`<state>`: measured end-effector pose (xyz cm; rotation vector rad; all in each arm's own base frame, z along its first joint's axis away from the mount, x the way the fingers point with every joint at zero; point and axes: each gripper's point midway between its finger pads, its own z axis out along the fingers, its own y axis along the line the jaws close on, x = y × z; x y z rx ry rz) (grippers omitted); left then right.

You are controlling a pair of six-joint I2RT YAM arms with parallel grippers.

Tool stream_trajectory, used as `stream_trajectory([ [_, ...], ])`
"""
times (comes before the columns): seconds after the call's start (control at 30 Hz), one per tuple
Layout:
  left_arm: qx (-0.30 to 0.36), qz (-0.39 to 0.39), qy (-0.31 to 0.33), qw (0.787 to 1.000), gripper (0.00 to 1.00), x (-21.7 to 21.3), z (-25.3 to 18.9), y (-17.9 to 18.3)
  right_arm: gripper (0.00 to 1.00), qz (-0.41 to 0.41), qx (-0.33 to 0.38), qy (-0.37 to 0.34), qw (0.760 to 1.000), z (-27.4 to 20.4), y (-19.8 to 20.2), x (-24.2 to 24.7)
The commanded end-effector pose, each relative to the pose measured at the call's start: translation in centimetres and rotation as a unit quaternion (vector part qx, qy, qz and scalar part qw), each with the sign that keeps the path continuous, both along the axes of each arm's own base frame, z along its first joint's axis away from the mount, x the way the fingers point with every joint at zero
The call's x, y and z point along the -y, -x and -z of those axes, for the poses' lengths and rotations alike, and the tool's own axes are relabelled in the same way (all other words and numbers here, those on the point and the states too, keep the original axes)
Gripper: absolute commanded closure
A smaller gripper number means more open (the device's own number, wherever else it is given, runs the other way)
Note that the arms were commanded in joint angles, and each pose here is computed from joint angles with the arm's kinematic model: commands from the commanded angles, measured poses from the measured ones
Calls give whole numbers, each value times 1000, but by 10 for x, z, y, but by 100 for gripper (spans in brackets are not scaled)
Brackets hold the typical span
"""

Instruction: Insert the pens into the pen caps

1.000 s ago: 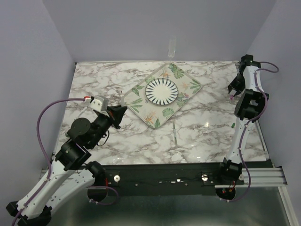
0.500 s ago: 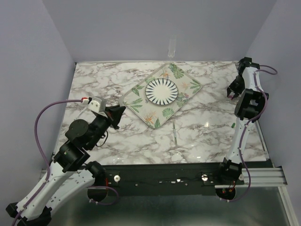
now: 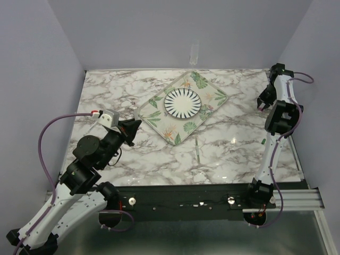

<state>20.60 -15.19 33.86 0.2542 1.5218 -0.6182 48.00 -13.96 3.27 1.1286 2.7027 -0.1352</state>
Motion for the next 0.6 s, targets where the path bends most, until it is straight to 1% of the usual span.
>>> stream_trajectory([
  [0.0, 4, -14, -2, 1000, 100, -6, -2, -1, 63, -11, 8, -2, 1000, 2, -3, 1],
  [0.07, 4, -13, -3, 1000, 100, -5, -1, -1, 63, -24, 41, -15, 999, -2, -14, -5],
  [0.17, 0, -14, -6, 1000, 100, -4, 1, -3, 63, -28, 54, -53, 997, 1, -15, -19],
  [0.27, -4, -16, -10, 1000, 100, -3, 2, -5, 62, -19, 72, -70, 995, -5, -17, -26],
  [0.3, -5, -16, -10, 1000, 100, -3, 3, -5, 62, -21, 103, -65, 992, -21, -26, -24],
  [0.33, -6, -17, -12, 1000, 100, -3, 3, -6, 62, -17, 108, -68, 992, -22, -25, -26],
  [0.4, -9, -17, -13, 1000, 100, -2, 4, -7, 62, -17, 141, -69, 987, -42, -33, -26],
  [0.43, -9, -16, -14, 1000, 100, -1, 4, -7, 62, -13, 175, -64, 982, -60, -43, -24],
  [0.47, -10, -16, -14, 1000, 100, -1, 4, -8, 62, -8, 191, -62, 980, -67, -46, -20],
  [0.5, -11, -15, -15, 1000, 100, 0, 5, -8, 64, -1, 214, -53, 975, -75, -55, -12],
  [0.57, -11, -15, -13, 1000, 100, 0, 4, -7, 70, 44, 236, -33, 970, -84, -58, 9],
])
